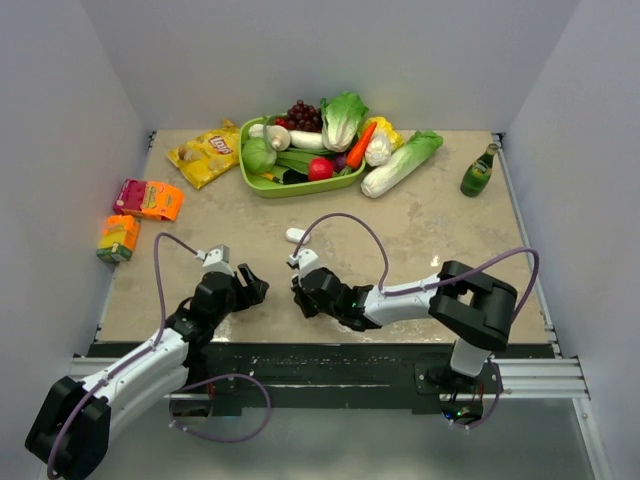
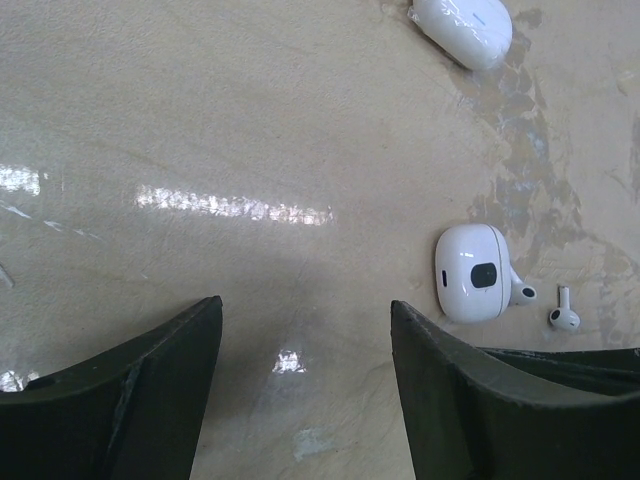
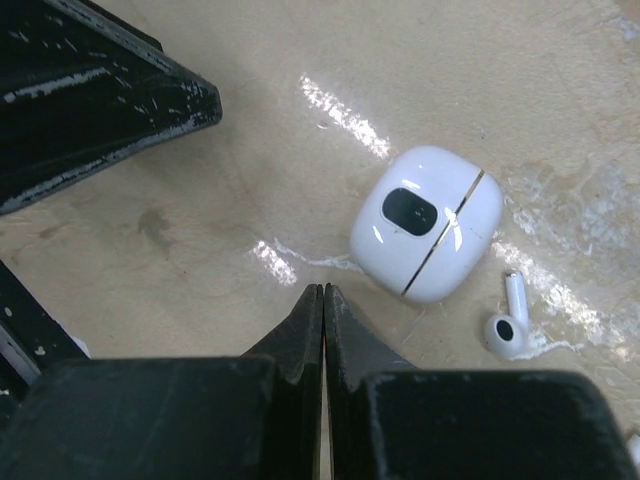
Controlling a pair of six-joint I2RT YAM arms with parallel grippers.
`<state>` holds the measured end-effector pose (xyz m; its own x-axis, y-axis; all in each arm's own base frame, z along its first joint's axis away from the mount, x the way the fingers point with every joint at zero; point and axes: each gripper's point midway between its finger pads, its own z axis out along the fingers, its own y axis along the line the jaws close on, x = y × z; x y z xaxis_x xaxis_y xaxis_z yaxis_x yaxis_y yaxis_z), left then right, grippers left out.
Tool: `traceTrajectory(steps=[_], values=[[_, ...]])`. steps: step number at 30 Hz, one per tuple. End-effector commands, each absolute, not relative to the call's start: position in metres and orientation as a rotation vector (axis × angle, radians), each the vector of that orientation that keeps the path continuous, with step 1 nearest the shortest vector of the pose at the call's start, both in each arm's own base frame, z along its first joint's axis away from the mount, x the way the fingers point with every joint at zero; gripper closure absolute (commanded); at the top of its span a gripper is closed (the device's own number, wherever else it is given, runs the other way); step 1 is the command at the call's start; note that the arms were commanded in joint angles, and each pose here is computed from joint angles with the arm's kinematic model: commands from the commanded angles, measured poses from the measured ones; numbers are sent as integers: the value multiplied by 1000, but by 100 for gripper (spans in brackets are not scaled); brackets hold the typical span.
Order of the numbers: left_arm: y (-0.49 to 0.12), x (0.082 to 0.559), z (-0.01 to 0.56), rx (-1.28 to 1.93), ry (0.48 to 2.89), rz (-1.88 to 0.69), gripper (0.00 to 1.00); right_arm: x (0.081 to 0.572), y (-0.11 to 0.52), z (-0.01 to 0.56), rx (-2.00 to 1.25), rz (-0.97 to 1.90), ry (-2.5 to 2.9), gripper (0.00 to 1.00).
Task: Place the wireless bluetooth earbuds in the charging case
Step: Adjust the charging case at the center of the board.
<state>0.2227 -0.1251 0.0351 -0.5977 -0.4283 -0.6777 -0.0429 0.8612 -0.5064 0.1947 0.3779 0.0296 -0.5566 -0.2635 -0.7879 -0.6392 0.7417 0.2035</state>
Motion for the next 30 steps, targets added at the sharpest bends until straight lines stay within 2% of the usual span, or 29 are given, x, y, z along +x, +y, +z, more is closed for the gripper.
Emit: traceTrajectory(steps=[1,6,24,30], values=[[-132,229,48,-302,2114,-599,27,208,402,46,-648,652,2095,100],[-133,229,49,-299,2111,-606,27,214,404,40,-634,631,2107,100],[-136,228,46,-287,2122,-620,27,236,354,20,-505,508,2175,100],[-143,229,48,-253,2125,-653,26,232,348,47,-482,568,2123,100]])
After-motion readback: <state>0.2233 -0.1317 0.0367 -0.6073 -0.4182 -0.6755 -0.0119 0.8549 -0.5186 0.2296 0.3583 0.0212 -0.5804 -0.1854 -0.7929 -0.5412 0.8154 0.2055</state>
